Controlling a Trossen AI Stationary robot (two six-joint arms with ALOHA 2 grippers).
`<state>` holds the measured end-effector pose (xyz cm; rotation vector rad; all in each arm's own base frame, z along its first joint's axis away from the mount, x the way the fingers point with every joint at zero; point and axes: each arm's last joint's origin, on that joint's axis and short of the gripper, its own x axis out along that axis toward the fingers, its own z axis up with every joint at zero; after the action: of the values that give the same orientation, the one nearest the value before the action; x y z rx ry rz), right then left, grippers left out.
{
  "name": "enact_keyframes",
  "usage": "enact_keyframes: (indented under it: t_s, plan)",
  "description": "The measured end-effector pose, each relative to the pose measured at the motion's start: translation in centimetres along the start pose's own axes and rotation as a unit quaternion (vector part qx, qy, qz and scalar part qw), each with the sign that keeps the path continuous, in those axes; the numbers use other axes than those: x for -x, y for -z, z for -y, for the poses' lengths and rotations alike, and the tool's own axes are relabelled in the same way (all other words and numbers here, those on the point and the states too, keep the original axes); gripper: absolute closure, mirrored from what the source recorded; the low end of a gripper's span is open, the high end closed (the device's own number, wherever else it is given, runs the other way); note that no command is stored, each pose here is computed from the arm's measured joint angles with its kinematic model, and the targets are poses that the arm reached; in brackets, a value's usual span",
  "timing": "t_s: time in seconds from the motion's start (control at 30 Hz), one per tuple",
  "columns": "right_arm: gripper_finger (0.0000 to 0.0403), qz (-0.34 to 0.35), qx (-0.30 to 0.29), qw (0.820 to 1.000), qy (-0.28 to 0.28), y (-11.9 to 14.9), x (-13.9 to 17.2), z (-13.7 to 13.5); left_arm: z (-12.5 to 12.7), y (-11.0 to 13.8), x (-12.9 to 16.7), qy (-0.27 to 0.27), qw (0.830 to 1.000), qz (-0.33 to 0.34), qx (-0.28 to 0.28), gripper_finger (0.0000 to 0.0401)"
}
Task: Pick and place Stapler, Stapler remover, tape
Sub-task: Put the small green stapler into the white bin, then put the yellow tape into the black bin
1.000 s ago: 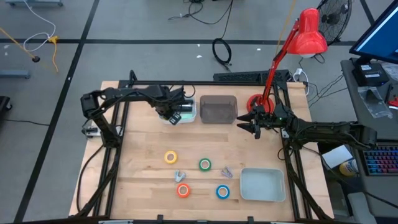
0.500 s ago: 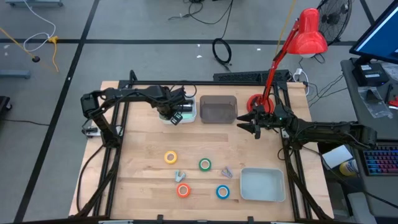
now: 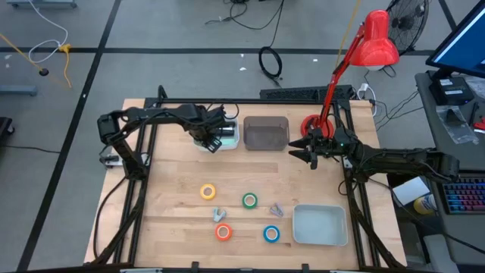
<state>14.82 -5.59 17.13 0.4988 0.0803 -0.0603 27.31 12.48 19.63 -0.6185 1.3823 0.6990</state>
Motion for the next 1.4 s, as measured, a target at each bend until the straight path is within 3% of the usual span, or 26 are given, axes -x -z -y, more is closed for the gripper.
enact_keyframes:
  t_s: [0.5,0.67,0.83,1.0,1.2,1.4]
  plan:
    - [0.0181,0.000,0.004,1.000,0.000,0.0,0.0,0.0,-0.2,0.2,1.9,0.021,0.999,0.037,0.031,0.0210]
    - [0.0181,0.000,0.004,1.000,0.000,0.0,0.0,0.0,0.0,0.4,4.6,0.053,0.995,0.088,0.016,0.0210]
    - [0.0181,0.001,0.004,1.000,-0.001,0.0,0.0,0.0,0.5,2.2,8.4,0.108,0.984,0.139,-0.030,0.0210]
    - [0.0181,0.003,0.001,1.000,-0.002,-0.1,0.0,0.0,0.8,4.3,10.9,0.106,0.976,0.187,-0.042,0.0210]
    - [0.0181,0.009,-0.005,1.000,-0.005,-0.2,0.0,-0.1,0.9,6.4,11.5,0.082,0.972,0.218,-0.027,0.0210]
    - [0.0181,0.013,-0.056,0.998,-0.007,-0.3,0.0,-0.1,1.9,8.3,10.7,0.112,0.966,0.228,-0.053,0.0210]
